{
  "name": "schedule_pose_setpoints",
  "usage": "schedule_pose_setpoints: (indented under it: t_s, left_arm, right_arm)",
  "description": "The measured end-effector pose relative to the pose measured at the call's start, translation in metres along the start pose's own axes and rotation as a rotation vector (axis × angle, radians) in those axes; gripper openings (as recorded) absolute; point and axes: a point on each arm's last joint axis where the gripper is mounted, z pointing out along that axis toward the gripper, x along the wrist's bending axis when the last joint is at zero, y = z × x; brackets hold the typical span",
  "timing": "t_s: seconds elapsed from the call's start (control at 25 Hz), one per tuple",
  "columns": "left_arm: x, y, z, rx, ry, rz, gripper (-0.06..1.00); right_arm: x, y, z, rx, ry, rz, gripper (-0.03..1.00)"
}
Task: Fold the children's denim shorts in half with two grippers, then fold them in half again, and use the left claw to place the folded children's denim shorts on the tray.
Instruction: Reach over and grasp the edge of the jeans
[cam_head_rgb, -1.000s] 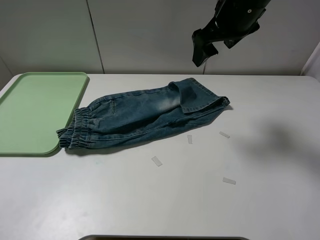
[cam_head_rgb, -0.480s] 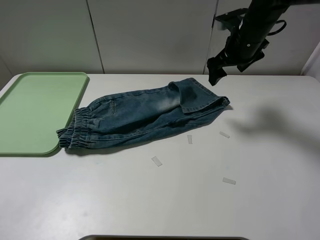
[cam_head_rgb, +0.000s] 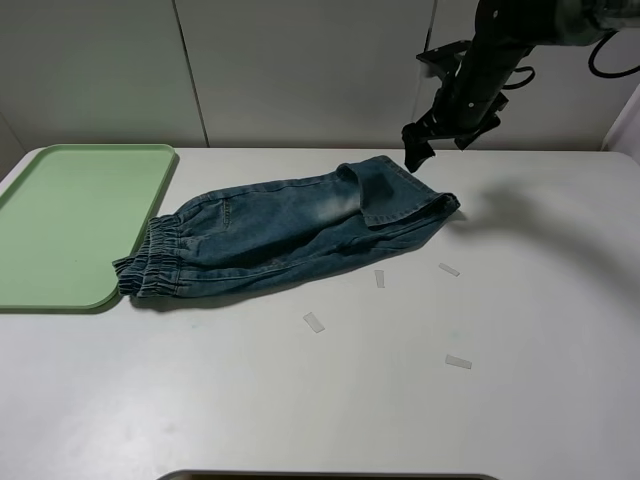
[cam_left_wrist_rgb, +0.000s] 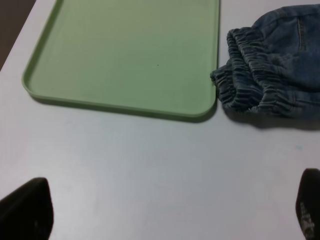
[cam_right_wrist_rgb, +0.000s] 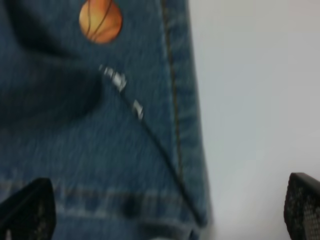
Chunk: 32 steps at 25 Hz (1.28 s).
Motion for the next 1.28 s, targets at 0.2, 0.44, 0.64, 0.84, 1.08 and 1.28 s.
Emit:
schedule_pose_setpoints:
  t_s: [0.2,0.44,0.64,0.84,1.08,1.28]
  left_arm:
    - [0.000,0.000,0.000,0.000,0.000,0.000,0.96]
    - [0.000,0.000,0.000,0.000,0.000,0.000,0.96]
    - [0.000,0.000,0.000,0.000,0.000,0.000,0.96]
    - [0.000,0.000,0.000,0.000,0.000,0.000,0.96]
    - [0.000,0.000,0.000,0.000,0.000,0.000,0.96]
    - [0.000,0.000,0.000,0.000,0.000,0.000,0.96]
  right_arm:
    - [-0.004,0.012,0.021,0.013,0.005,-0.026,0.69]
    - [-0.004,0.015,0.044,0.032,0.028,-0.051,0.69]
    - [-0.012,0.004,0.068,0.074,0.043,-0.045,0.69]
    - [-0.028,-0.008,0.084,0.101,0.048,-0.009,0.69]
    - [-0.029,-0.010,0.089,0.089,0.077,-0.018,0.69]
    - [-0.027,-0.010,0.096,0.082,0.106,-0.028,0.69]
